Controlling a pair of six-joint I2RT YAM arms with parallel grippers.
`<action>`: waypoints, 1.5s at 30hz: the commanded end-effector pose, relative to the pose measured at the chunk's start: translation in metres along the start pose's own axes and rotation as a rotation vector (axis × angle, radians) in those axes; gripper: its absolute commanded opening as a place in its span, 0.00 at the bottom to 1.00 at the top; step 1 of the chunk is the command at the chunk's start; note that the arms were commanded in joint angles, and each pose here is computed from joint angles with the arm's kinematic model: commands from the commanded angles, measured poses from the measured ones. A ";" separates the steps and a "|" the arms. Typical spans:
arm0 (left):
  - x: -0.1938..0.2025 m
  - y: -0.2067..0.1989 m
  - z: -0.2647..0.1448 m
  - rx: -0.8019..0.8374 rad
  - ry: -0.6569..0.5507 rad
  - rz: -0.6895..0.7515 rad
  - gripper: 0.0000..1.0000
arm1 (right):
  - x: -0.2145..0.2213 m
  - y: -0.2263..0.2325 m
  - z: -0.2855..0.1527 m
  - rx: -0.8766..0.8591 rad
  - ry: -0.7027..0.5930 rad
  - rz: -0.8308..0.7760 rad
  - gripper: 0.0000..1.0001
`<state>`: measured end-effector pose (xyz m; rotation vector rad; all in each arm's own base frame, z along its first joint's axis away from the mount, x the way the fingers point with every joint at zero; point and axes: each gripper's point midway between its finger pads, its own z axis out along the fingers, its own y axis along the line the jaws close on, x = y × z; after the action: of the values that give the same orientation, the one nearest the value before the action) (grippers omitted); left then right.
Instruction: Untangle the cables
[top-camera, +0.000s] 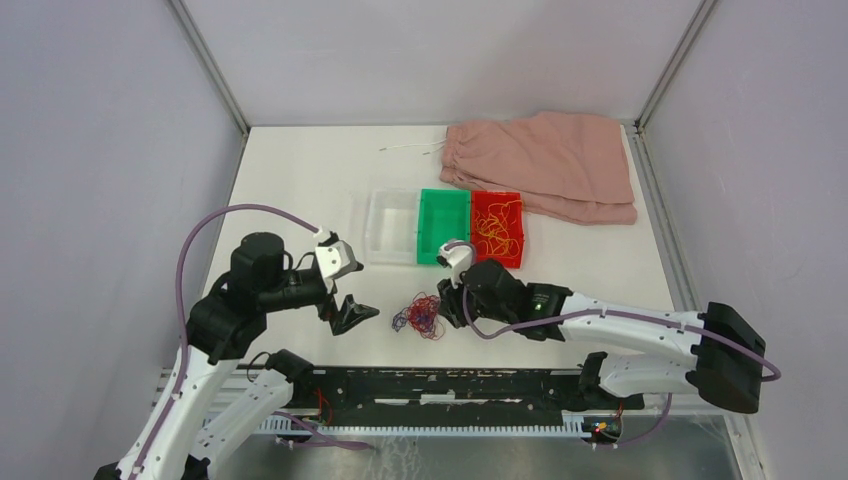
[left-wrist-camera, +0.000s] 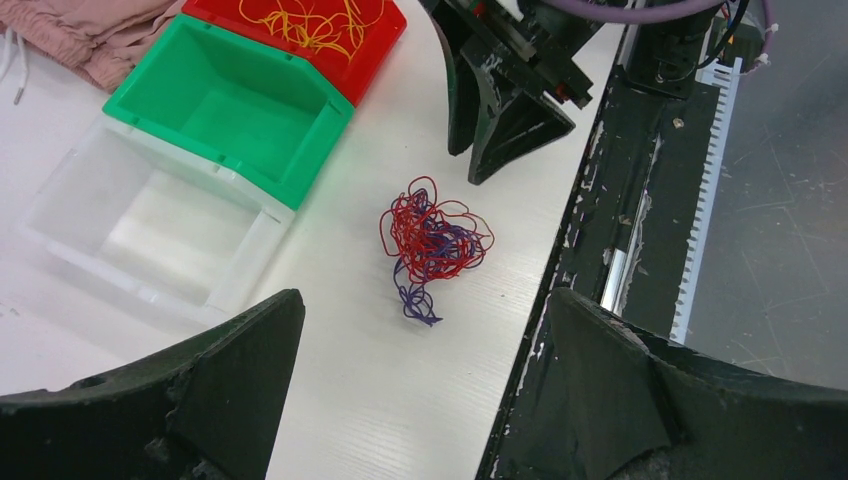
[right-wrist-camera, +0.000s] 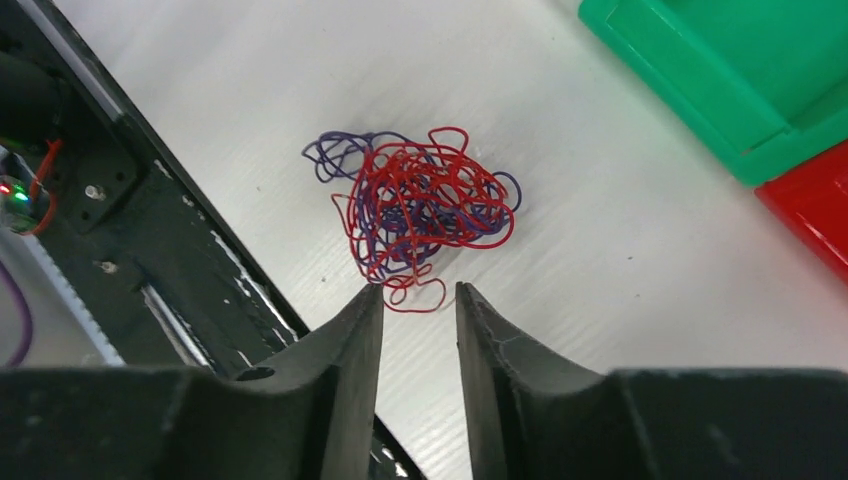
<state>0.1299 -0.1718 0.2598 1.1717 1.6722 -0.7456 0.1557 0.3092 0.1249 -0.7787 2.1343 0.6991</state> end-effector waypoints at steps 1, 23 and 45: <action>-0.009 -0.003 -0.002 0.016 -0.040 0.057 0.99 | 0.016 0.004 0.014 -0.023 0.051 0.007 0.45; -0.010 -0.002 -0.004 0.003 -0.042 0.064 0.99 | 0.050 -0.011 0.073 0.052 0.090 0.017 0.10; -0.002 0.002 0.010 -0.003 -0.104 0.086 0.99 | -0.081 0.037 -0.056 -0.075 -0.082 -0.092 0.00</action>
<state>0.1283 -0.1707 0.2391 1.1785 1.6650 -0.7397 0.1531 0.3133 0.1603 -0.8336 2.1032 0.6774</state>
